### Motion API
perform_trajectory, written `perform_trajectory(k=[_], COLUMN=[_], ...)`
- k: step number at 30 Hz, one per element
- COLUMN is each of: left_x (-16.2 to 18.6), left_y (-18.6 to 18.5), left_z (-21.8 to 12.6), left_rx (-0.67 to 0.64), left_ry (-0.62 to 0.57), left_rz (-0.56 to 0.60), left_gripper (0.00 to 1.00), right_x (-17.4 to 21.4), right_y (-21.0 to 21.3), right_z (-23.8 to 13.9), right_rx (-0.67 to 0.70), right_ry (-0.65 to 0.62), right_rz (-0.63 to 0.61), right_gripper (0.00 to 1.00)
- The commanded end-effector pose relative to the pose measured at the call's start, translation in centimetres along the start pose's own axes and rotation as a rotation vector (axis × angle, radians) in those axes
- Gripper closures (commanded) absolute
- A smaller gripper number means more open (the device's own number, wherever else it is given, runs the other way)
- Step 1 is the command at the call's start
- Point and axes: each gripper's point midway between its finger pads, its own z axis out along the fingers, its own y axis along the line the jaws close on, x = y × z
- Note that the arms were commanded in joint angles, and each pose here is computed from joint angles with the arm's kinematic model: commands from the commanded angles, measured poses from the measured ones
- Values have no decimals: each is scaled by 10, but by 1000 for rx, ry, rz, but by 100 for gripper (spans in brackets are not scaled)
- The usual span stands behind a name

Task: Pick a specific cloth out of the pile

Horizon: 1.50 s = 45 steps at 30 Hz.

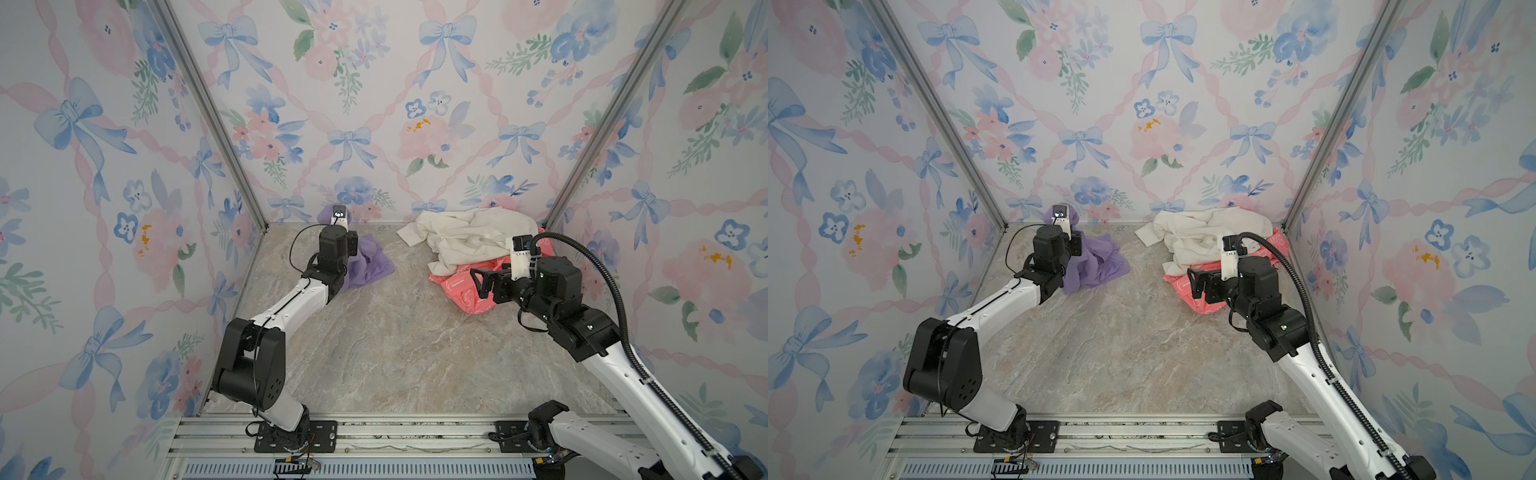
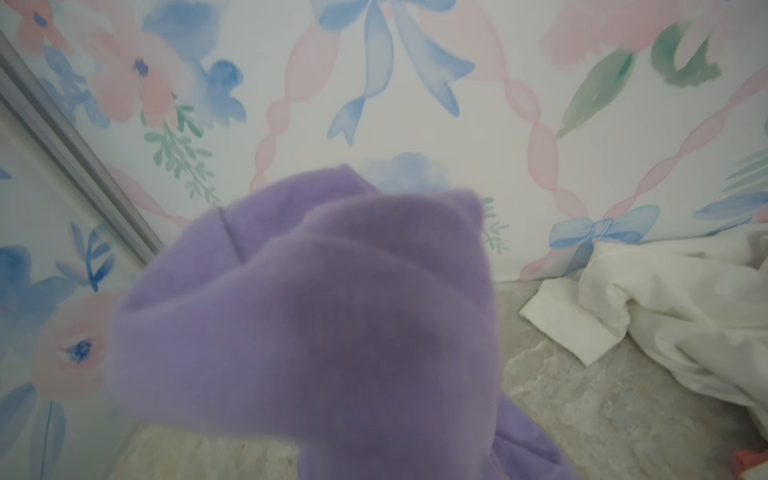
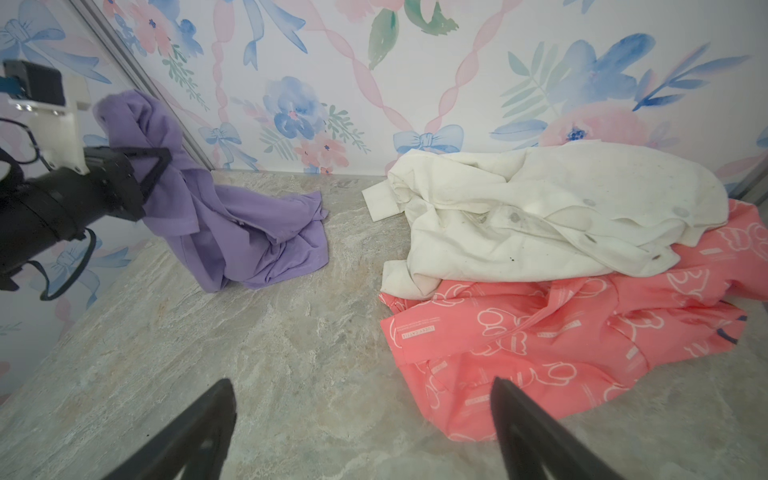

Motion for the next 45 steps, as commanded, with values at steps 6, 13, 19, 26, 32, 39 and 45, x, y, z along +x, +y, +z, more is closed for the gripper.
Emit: perform_trajectory(k=[6,13,19,26,32,39,45], left_x=[71,74,32,-9,-13,29,65], left_y=[46,46,67,82,81,92,93], left_z=[-21,-79,-129,-166,-174,-163,-144], left_rx=[-44,53,49,42,55,-45,-97], left_ry=[81,24,-140,-249,-301,-317,-296], left_rz=[-264,-442,-469,-443,-366,-342,-292], left_gripper=[62,12,2,2,2,2,2], right_x=[35,37,33,29,24,40,72], right_y=[-11,-15,-16,-32,-62,-114,-152], right_z=[8,10,7,1,-2,0,22], right_rx=[32,41,43,78,154,280,360], right_ry=[97,101,65,1,-82,-183,-169], right_rz=[32,39,38,65,81,106,116], right_gripper=[3,3,3,3,3,3,3])
